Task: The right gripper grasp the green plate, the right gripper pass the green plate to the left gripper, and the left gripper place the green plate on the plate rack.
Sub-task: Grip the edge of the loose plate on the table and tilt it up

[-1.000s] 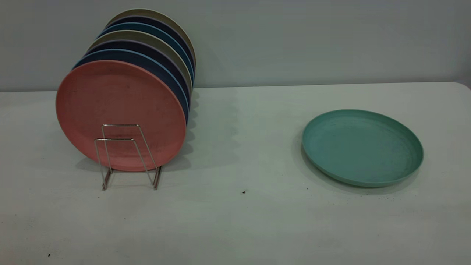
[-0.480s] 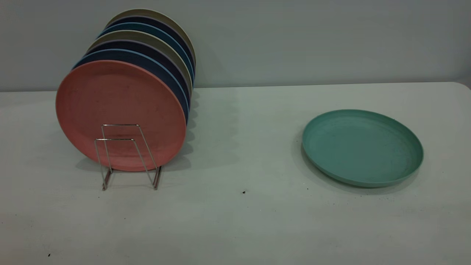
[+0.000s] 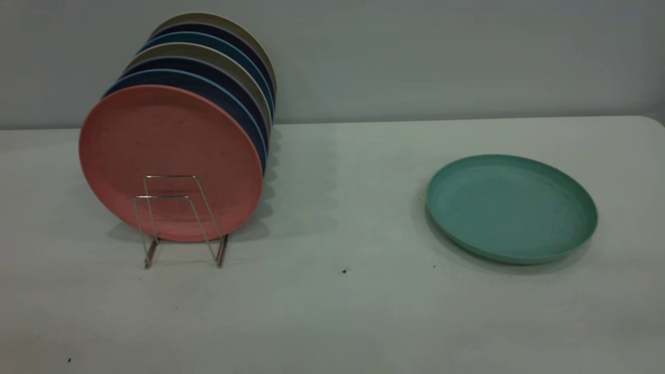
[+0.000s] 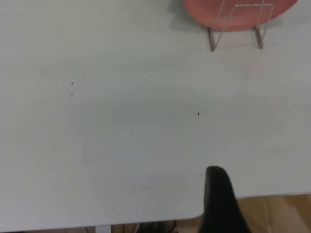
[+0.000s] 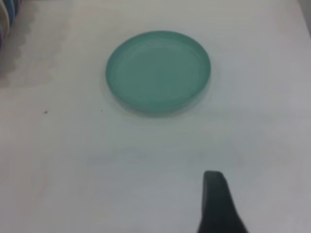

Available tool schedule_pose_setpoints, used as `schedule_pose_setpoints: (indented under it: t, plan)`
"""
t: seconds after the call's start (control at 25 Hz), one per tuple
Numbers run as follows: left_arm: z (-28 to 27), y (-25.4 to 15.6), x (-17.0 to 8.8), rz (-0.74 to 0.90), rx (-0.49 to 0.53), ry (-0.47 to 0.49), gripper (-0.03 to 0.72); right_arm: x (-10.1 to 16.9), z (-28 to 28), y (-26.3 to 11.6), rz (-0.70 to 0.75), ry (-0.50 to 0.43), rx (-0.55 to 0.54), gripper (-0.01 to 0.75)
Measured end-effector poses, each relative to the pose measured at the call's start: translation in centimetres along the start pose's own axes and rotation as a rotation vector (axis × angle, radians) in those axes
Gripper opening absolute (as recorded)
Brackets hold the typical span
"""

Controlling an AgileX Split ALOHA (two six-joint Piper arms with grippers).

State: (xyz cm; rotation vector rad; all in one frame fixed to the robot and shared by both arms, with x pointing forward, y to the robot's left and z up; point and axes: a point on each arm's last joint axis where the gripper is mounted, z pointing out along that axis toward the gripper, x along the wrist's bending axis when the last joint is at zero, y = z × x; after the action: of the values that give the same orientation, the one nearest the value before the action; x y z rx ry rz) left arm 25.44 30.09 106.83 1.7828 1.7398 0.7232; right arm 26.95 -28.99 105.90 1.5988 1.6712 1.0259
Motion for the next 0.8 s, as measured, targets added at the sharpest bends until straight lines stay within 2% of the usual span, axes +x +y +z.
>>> schedule_pose_setpoints:
  t: [0.24, 0.44, 0.6, 0.8]
  plan:
    - [3.3, 7.4, 0.1, 0.009, 0.093, -0.001, 0.573, 0.2, 4.6, 4.6, -0.009, 0.02, 0.164, 0.575]
    - [7.4, 12.3, 0.2, 0.051, 0.081, -0.002, 0.582, 0.5, 9.4, 7.5, -0.003, 0.075, 0.28, 0.583]
    - [11.6, 14.9, 0.2, 0.068, 0.137, -0.006, 0.583, 0.7, 13.8, 8.2, -0.003, 0.139, 0.369, 0.583]
    - [16.6, 16.8, 0.0, 0.043, 0.232, -0.041, 0.583, 0.9, 19.3, 7.2, 0.025, 0.21, 0.455, 0.583]
